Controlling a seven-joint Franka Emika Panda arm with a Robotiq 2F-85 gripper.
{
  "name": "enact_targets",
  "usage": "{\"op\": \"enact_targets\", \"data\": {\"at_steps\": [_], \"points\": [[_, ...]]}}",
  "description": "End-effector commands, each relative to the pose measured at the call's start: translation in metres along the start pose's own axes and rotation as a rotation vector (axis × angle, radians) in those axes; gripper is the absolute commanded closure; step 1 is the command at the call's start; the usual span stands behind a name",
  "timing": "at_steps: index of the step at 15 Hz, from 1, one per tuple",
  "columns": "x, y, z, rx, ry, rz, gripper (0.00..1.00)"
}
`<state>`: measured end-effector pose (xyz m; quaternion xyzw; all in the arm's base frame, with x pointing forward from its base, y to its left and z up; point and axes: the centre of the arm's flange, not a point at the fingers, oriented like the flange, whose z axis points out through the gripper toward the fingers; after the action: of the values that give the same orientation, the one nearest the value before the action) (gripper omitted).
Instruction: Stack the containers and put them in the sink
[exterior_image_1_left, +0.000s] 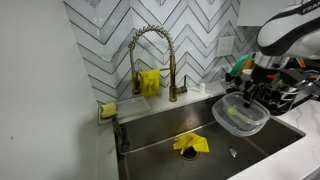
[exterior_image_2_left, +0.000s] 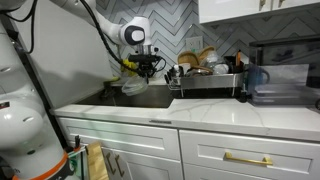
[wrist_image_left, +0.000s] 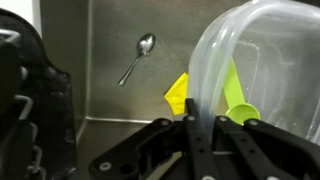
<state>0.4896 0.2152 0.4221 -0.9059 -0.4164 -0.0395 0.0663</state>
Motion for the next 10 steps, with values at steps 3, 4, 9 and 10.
{"op": "enact_targets", "data": {"at_steps": [3, 4, 9, 10], "points": [[0.013, -0.007, 0.026, 0.005, 0.031, -0.031, 0.93], [0.014, -0.007, 0.028, 0.006, 0.03, -0.032, 0.93], [0.025, -0.013, 0.037, 0.02, 0.023, -0.02, 0.98], [0.029, -0.017, 0.04, 0.027, 0.023, -0.011, 0.98]]}}
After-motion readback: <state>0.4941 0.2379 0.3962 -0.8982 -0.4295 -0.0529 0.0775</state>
